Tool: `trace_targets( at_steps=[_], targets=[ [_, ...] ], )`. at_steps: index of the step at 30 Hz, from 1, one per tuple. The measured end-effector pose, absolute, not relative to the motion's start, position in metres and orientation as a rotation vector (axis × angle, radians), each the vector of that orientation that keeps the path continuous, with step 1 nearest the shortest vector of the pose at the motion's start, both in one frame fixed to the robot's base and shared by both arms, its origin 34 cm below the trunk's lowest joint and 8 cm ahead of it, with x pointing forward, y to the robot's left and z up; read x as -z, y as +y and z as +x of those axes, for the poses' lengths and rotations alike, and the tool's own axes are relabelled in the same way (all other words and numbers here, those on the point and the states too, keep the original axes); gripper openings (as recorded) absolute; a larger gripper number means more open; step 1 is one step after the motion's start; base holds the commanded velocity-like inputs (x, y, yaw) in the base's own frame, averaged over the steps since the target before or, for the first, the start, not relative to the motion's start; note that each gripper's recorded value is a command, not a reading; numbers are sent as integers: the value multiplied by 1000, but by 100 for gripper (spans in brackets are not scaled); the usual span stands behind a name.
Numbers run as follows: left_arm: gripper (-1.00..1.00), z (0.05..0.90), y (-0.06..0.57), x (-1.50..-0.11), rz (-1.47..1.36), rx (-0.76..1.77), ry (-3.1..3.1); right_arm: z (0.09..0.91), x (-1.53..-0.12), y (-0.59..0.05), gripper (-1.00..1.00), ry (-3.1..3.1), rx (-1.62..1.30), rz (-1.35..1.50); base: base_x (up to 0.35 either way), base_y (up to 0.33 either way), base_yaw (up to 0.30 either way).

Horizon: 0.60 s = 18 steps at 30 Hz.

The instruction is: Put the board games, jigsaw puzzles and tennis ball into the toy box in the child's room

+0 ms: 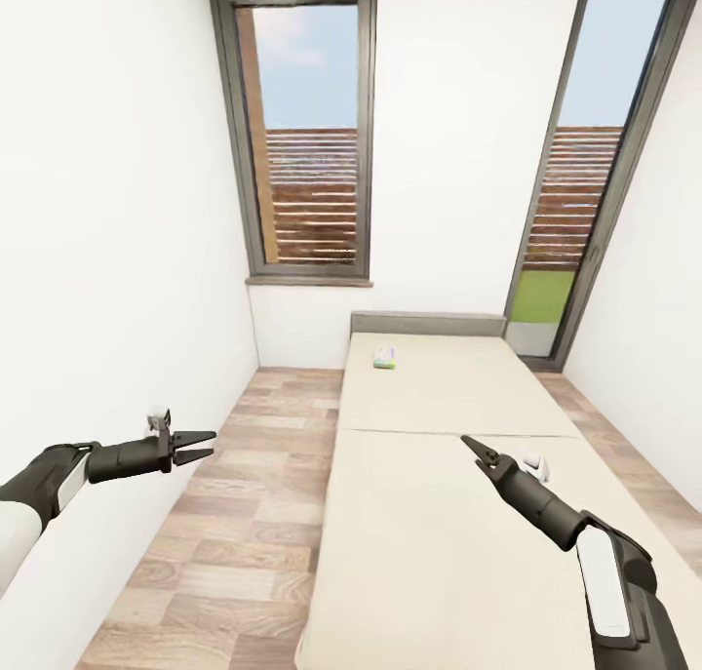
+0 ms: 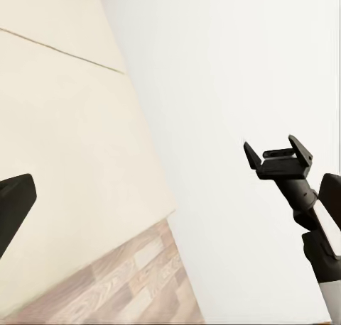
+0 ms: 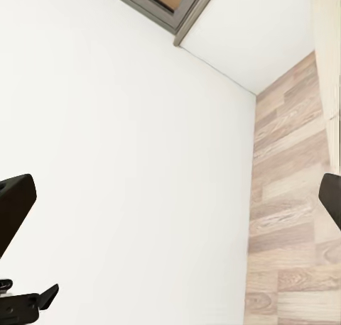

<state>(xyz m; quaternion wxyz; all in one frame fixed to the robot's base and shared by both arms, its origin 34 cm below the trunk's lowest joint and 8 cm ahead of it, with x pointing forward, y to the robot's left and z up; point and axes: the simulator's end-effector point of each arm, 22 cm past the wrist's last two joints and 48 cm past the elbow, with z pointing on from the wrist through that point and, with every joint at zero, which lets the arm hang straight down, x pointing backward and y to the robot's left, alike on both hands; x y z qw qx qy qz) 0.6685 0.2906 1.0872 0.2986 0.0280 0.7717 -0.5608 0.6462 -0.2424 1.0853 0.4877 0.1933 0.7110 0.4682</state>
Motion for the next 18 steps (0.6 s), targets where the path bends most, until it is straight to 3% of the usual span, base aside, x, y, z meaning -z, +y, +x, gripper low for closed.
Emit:
trace_targets(
  at_steps=[9, 18],
  targets=[
    [100, 668, 291, -1090, 78, 1488, 2047, 646, -1086, -242, 100, 1727, -1138, 469, 12, 281, -280],
    [100, 667, 291, -1092, 81, 1486, 2043, 645, -1088, -242, 100, 1724, -1139, 467, 134, 213, -280]
  ],
)
